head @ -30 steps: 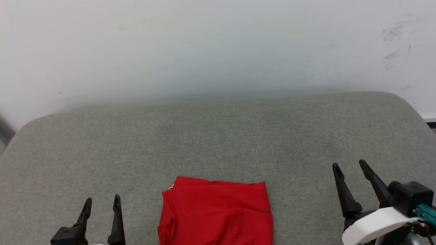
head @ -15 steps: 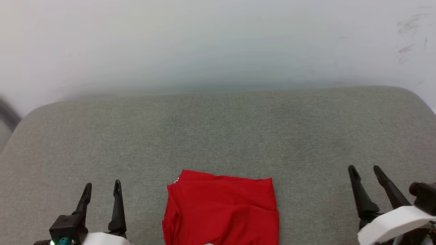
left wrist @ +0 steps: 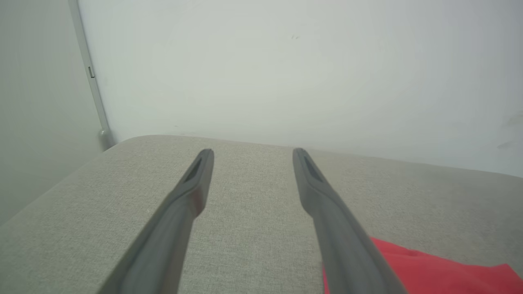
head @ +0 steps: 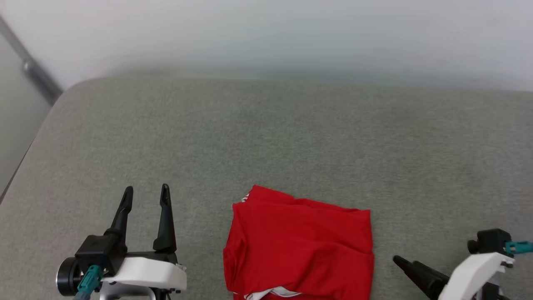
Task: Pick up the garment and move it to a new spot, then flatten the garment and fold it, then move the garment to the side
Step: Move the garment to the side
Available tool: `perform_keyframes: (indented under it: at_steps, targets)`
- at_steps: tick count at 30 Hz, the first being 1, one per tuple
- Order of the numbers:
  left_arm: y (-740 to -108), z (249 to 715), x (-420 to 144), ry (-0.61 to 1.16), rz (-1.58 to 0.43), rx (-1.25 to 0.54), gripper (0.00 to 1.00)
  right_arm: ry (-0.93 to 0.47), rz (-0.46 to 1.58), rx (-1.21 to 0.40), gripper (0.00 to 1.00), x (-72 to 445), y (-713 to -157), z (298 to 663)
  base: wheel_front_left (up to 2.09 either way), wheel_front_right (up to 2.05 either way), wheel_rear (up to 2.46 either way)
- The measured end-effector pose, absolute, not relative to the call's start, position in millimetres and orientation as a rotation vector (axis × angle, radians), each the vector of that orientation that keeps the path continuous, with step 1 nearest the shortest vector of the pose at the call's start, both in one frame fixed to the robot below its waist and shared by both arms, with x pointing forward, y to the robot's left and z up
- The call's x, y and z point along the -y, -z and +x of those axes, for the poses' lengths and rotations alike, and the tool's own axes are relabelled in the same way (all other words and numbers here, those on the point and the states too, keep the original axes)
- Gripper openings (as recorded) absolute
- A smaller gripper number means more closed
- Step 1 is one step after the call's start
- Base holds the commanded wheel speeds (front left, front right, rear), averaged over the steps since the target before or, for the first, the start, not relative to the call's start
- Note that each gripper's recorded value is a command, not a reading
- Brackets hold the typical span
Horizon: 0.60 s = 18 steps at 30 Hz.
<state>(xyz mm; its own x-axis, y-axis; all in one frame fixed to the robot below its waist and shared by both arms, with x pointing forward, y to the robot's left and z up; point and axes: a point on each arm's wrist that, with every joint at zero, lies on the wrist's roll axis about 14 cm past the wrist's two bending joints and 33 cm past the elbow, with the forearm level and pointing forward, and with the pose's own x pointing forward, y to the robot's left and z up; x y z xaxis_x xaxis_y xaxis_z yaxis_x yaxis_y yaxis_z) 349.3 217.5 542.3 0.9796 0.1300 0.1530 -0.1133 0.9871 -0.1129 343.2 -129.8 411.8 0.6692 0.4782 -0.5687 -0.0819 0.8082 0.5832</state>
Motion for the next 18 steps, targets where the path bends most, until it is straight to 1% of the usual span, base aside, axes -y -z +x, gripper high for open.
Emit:
perform_keyframes:
  at_steps: [4,8,11,12,14,18]
  targets:
    - [-534,354,-223,-0.147,-0.109,0.141,1.00,-0.432,0.615,-0.878,1.00,93,-399,350,0.00,0.00,0.00]
    - [-526,353,-233,-0.181,-0.101,0.117,1.00,-0.508,0.646,-0.994,1.00,62,-382,345,0.00,0.00,0.00]
    - [-522,353,-239,-0.199,-0.097,0.109,1.00,-0.549,0.646,-1.018,1.00,48,-379,349,0.00,0.00,0.00]
    - [-521,353,-240,-0.203,-0.095,0.106,1.00,-0.559,0.640,-1.027,0.80,45,-377,350,0.00,0.00,0.00]
    - [-520,354,-242,-0.209,-0.093,0.102,1.00,-0.579,0.643,-1.037,0.00,39,-377,351,0.00,0.00,0.00]
    - [-519,354,-244,-0.215,-0.092,0.102,1.00,-0.606,0.623,-1.033,0.00,31,-378,352,0.00,0.00,0.00]
